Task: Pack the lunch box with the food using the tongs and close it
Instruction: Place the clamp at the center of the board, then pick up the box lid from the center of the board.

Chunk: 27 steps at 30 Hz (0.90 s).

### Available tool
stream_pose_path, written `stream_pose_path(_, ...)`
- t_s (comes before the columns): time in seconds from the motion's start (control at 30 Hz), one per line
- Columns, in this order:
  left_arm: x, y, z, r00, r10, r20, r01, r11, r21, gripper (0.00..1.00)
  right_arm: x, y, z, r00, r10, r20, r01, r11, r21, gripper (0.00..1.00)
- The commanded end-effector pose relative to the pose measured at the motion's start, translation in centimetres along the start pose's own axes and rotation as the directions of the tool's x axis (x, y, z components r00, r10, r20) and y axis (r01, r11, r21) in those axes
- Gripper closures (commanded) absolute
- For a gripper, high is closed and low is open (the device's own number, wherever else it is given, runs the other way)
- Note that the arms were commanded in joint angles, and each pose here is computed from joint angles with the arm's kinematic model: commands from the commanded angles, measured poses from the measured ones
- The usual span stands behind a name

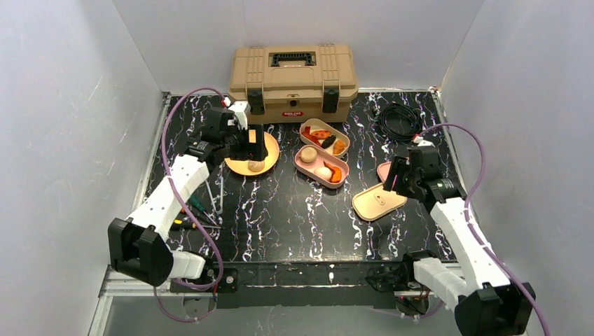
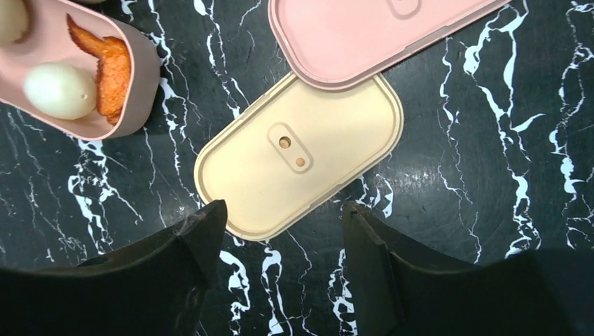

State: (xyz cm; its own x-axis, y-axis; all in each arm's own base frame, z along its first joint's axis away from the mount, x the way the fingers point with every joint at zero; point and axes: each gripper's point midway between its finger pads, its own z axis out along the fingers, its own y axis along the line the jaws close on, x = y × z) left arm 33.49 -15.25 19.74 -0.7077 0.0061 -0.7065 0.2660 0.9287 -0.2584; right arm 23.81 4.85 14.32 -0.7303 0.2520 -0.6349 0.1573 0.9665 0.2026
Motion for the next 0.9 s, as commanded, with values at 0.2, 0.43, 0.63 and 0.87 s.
stream_pose_path(0.2, -0.5, -0.4, -3.2, 0.996, 0.05, 0.077, -0.051, 0.999, 0.017, 0.02, -1.4, 0.7, 5.1, 0.981, -0.164, -0.108, 0.172, 0.982, 0.073, 0.35)
stream_pose_path(0.43, -0.1, -0.4, -2.6, 1.0, 0.021, 0.023, -0.021, 1.0, 0.013, 0.02, -3.1, 2.9, 8.1, 0.937, -0.307, -0.166, 0.331, 0.933, 0.14, 0.37)
stream_pose_path(0.63, -0.7, 0.0, -3.5, 0.997, 0.038, 0.071, -0.038, 0.999, -0.013, 0.02, -3.6, 2.8, 10.2, 0.863, -0.443, -0.245, 0.502, 0.81, 0.304, 0.38)
stream_pose_path(0.87, -0.7, 0.3, -3.4, 0.997, 0.036, 0.066, -0.034, 0.999, -0.022, 0.02, -2.9, 3.2, 11.4, 0.795, -0.525, -0.302, 0.606, 0.706, 0.366, 0.39)
